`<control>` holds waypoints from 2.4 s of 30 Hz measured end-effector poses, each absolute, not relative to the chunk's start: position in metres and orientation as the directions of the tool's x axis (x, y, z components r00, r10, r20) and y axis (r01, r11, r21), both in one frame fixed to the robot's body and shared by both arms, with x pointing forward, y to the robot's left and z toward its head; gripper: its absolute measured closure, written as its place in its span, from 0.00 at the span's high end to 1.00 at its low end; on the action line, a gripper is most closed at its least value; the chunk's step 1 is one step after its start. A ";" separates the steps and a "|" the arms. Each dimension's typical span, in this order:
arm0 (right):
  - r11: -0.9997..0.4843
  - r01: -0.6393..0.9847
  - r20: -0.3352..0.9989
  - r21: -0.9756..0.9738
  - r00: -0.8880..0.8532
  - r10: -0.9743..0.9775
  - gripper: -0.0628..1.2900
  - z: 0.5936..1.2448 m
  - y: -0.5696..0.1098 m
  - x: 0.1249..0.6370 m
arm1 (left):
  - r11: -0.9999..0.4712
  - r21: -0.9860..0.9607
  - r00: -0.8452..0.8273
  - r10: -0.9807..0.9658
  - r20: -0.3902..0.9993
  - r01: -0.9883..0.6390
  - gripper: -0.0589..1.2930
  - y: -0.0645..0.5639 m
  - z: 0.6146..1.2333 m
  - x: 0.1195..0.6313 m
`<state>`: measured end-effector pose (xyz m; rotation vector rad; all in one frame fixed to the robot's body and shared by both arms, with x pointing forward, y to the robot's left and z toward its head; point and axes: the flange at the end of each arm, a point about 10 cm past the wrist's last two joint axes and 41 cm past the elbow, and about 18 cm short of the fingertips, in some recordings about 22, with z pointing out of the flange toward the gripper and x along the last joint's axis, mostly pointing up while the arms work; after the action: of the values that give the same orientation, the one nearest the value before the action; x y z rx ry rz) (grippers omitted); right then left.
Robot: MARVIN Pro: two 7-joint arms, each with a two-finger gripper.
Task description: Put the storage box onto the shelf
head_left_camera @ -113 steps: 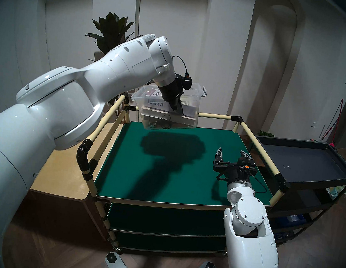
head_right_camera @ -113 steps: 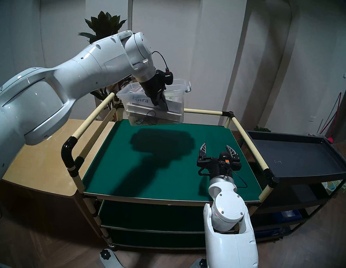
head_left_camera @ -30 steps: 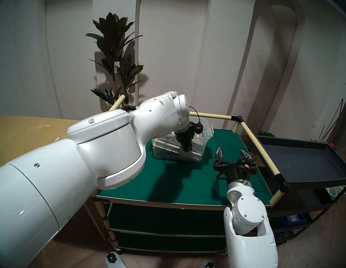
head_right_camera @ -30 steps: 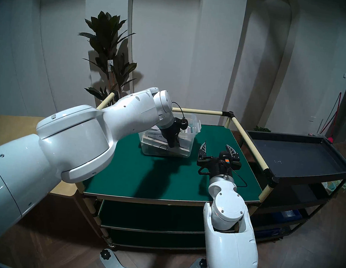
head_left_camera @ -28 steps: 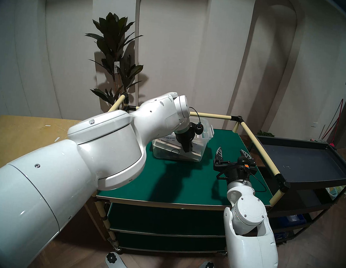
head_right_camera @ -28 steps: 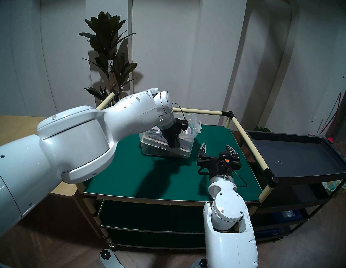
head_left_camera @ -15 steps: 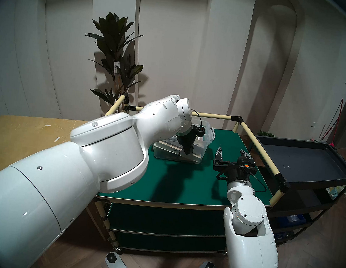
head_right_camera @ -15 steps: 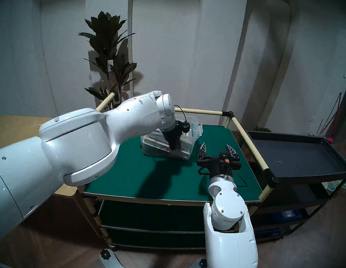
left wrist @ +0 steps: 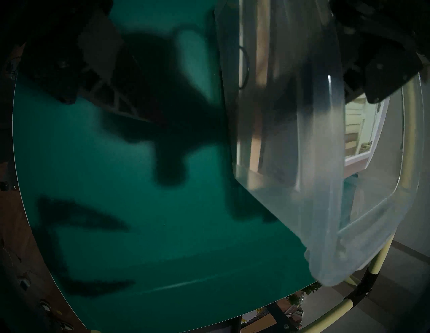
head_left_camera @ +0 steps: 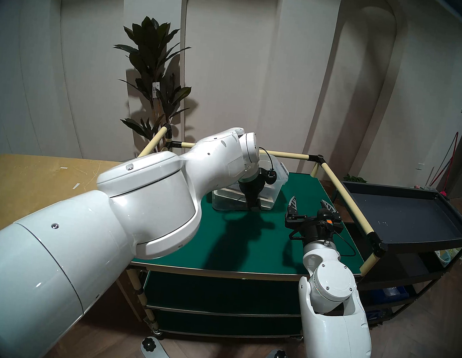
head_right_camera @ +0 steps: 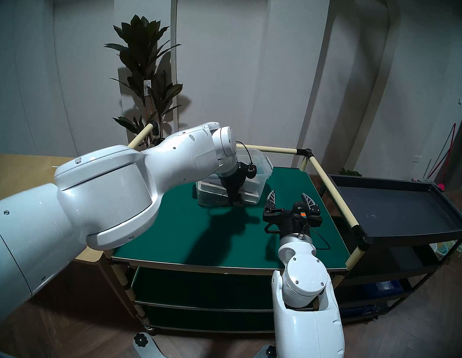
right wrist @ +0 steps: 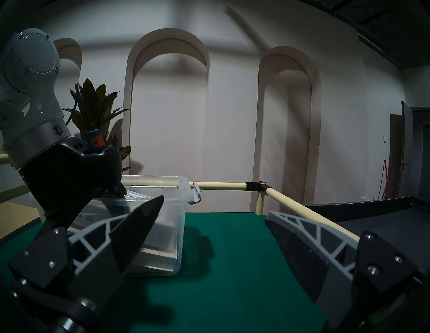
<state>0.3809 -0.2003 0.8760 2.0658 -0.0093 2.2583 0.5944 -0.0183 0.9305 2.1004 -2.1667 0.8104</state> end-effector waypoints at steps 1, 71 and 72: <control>-0.997 -0.064 0.995 0.050 -0.087 0.056 0.97 0.876 -0.200 0.381 | -0.036 -0.350 -0.098 -0.928 0.360 -0.936 0.42 -0.019 0.931 0.594; -0.997 -0.063 0.995 0.051 -0.079 0.055 0.97 0.873 -0.200 0.382 | -0.654 -0.471 -0.228 -0.425 0.876 -0.592 0.97 0.021 1.203 0.642; -0.997 -0.063 0.995 0.051 -0.078 0.055 0.97 0.872 -0.200 0.382 | -0.661 -0.468 -0.234 -0.416 0.879 -0.586 0.97 0.018 1.206 0.641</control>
<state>0.3817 -0.2001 0.8723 2.0762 -0.0085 2.2491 0.6408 0.0185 1.2055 1.8602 -1.2283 2.0300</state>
